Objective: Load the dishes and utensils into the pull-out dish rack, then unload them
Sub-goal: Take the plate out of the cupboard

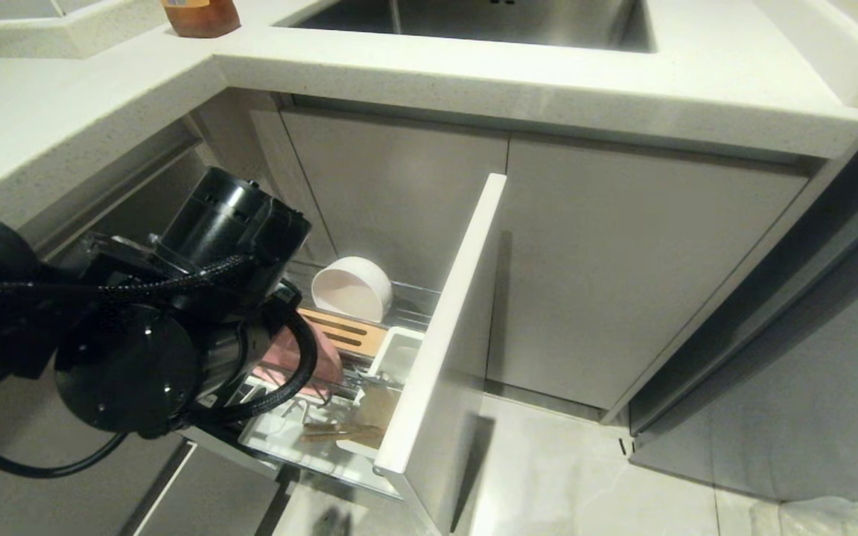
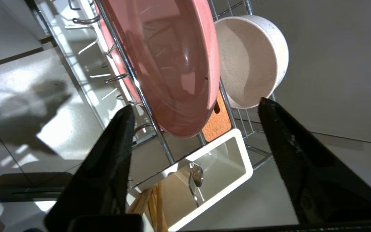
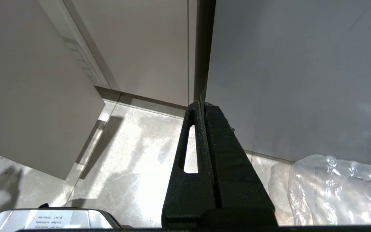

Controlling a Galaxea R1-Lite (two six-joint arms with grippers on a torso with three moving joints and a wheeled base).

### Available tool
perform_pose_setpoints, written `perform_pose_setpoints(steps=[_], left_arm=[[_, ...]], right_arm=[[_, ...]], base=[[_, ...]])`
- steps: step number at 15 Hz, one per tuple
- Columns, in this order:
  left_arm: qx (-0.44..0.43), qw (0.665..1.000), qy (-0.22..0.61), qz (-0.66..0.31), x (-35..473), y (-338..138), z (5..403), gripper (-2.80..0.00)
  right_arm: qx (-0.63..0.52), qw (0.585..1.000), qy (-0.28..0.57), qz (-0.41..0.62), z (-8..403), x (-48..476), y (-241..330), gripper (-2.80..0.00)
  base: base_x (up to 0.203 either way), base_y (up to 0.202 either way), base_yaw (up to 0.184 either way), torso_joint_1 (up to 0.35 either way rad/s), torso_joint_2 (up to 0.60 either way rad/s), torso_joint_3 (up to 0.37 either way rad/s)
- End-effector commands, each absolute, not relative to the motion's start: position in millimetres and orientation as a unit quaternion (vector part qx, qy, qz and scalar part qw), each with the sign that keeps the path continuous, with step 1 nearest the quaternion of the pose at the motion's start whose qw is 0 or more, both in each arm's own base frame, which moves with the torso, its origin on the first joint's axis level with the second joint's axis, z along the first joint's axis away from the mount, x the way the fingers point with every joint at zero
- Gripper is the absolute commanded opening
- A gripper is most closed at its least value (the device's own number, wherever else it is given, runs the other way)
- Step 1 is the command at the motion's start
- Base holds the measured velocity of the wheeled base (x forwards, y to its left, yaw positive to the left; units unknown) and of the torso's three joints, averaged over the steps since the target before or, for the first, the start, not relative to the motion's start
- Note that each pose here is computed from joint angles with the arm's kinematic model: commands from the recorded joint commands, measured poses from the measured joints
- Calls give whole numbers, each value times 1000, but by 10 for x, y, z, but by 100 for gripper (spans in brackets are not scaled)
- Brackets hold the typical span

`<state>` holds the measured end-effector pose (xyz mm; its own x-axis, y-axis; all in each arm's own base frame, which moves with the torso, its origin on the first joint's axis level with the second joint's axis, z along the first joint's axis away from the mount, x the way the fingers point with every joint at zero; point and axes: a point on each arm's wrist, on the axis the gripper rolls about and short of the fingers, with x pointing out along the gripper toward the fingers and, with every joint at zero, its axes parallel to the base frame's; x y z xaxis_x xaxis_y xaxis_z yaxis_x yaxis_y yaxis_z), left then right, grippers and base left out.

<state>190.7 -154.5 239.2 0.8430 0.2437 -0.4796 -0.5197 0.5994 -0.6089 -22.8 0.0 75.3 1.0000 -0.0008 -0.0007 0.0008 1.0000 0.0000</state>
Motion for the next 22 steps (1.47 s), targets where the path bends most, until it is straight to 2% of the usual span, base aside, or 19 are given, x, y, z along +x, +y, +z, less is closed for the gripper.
perform_pose_setpoints(steps=[1, 7, 12, 13, 22], left_arm=[[-388, 871, 183, 240, 2063, -1541, 2302, 0], [-386, 859, 175, 289, 2564, -1554, 2155, 0], [-399, 856, 160, 287, 2746, -1584, 2097, 0], [-400, 857, 158, 285, 2738, -1579, 2117, -280], [-431, 854, 128, 263, 2717, -1581, 2261, -280]], right_arm=[[0, 1000, 0, -1, 754, -228, 0, -280], [0, 1000, 0, 0, 754, -228, 0, -280], [0, 1000, 0, -1, 755, -228, 0, -280], [0, 1000, 0, 0, 754, -228, 0, -280], [0, 1000, 0, -1, 755, -228, 0, -280]], base=[[0, 0, 0, 0, 0, 0], [0, 0, 0, 0, 0, 0], [0, 0, 0, 0, 0, 0], [0, 0, 0, 0, 0, 0], [0, 0, 0, 0, 0, 0]])
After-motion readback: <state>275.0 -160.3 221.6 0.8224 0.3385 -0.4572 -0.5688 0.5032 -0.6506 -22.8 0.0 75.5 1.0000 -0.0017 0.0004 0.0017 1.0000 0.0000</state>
